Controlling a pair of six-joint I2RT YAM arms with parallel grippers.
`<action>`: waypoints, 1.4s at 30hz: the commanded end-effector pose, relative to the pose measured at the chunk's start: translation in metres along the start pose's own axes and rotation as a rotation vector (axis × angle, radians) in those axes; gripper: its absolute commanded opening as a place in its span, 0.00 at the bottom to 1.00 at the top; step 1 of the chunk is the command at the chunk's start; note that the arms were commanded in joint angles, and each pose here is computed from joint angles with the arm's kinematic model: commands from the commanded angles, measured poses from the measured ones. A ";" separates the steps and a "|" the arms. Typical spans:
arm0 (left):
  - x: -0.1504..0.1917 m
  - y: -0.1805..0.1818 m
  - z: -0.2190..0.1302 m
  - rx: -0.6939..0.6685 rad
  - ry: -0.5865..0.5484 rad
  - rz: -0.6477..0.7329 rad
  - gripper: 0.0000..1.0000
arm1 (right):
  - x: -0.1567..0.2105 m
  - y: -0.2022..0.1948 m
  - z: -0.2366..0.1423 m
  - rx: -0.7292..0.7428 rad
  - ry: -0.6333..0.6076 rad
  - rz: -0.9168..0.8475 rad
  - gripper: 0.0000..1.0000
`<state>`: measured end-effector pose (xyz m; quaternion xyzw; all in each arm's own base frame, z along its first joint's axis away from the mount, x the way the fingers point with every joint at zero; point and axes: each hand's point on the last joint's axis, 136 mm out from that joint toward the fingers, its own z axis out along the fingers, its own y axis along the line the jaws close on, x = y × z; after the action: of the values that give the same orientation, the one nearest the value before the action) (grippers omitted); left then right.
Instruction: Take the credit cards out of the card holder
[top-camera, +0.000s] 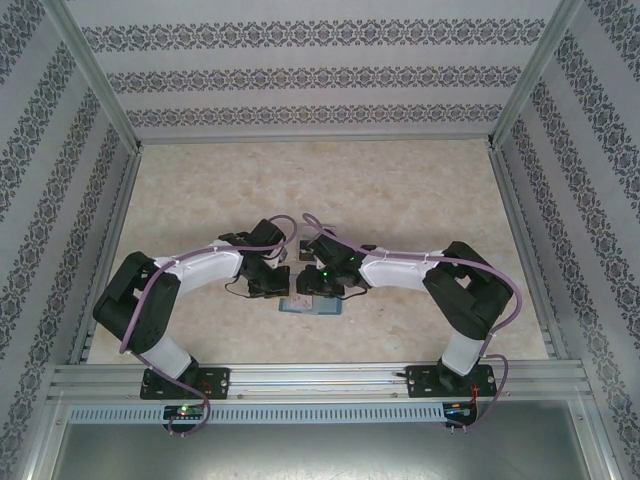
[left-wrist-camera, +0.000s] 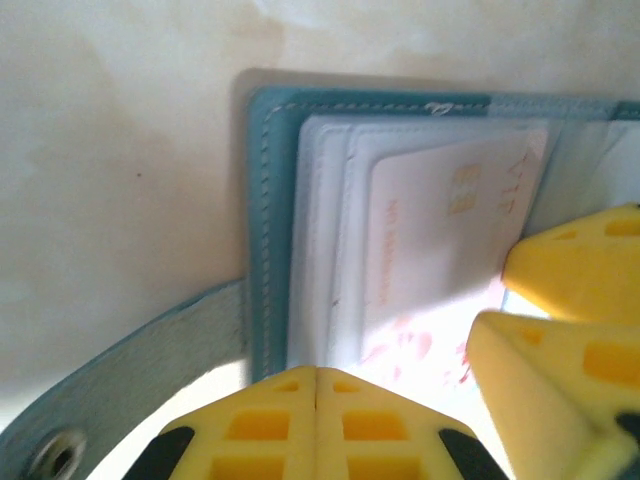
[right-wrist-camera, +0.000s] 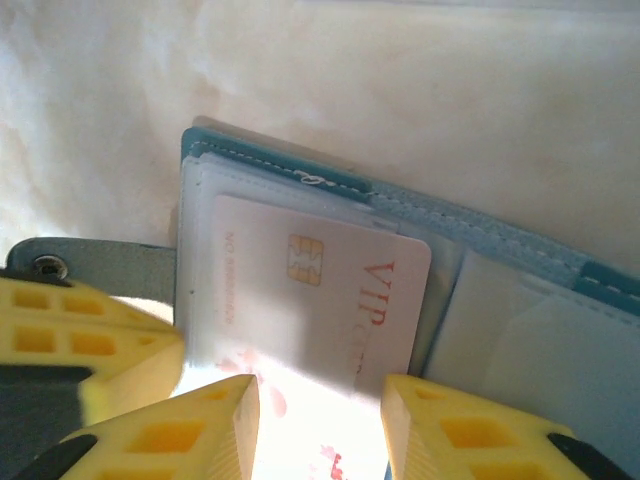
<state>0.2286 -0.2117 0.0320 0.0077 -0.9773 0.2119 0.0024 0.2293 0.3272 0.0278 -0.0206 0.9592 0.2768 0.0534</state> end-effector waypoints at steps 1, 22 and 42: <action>0.005 0.002 -0.007 -0.033 0.000 0.014 0.08 | 0.003 -0.023 -0.008 0.133 -0.007 -0.026 0.39; -0.008 -0.034 0.013 0.084 0.049 0.032 0.07 | 0.006 -0.018 -0.012 0.019 -0.011 0.031 0.37; 0.003 0.008 0.035 -0.093 0.111 0.010 0.03 | -0.003 -0.004 -0.014 -0.220 -0.037 0.119 0.23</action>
<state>0.2369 -0.2398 0.0236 -0.0080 -0.9719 0.2327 0.0348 0.2261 0.3065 0.0243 0.0307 0.9389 0.3405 0.0395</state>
